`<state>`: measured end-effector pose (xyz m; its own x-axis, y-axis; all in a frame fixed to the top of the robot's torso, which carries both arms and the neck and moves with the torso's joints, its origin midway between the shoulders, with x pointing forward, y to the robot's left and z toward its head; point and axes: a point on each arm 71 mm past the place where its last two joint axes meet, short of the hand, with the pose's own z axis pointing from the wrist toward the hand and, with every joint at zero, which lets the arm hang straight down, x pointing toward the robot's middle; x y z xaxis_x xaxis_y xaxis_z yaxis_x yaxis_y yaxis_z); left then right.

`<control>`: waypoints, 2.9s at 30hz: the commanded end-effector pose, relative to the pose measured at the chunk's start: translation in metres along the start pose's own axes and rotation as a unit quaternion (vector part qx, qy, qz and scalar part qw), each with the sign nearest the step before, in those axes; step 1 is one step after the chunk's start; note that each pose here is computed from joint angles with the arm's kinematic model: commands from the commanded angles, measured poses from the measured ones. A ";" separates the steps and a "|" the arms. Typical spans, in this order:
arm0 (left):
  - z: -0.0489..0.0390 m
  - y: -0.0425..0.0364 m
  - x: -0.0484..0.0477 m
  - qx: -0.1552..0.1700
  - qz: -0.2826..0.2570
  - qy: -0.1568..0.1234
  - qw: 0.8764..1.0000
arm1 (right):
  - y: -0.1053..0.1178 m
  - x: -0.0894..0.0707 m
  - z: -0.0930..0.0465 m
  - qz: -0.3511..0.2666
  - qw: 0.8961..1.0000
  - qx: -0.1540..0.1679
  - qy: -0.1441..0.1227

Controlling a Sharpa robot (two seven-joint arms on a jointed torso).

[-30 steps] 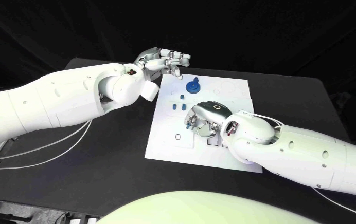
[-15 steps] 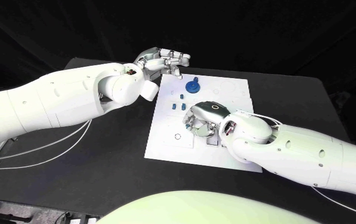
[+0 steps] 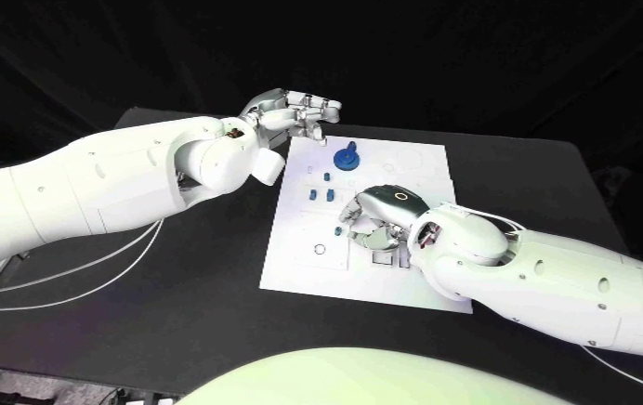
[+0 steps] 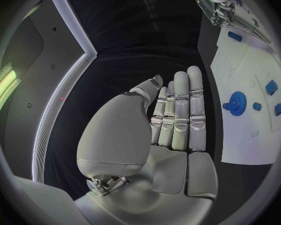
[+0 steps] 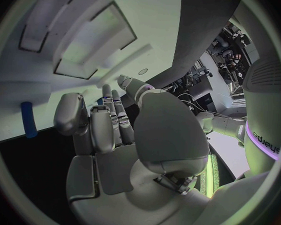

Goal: Assemble the parts on the task board

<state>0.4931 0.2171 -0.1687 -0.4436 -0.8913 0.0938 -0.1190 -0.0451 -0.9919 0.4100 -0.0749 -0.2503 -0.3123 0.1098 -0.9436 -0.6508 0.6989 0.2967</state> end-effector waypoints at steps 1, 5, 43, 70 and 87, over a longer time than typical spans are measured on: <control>-0.0001 -0.0009 0.0010 0.002 -0.001 0.009 1.000 | -0.006 -0.015 -0.007 -0.001 1.000 0.011 -0.018; -0.0008 -0.0008 -0.0005 0.001 0.000 0.008 1.000 | -0.026 -0.037 -0.019 0.000 0.999 0.036 -0.020; -0.0019 0.0005 -0.0014 -0.001 0.001 0.012 1.000 | -0.080 -0.041 -0.021 -0.054 0.994 0.089 0.026; -0.0018 0.0012 -0.0017 -0.006 0.002 0.014 1.000 | -0.079 -0.047 -0.023 -0.030 0.995 0.095 -0.029; -0.0007 0.0023 -0.0019 -0.011 0.003 0.018 1.000 | -0.037 -0.065 -0.037 0.020 0.997 0.043 -0.058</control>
<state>0.4938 0.2222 -0.1718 -0.4522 -0.8875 0.0885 -0.1369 -0.0290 -0.9902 0.4314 -0.1375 -0.1980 -0.2471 0.1760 -0.9529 -0.5747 0.7652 0.2903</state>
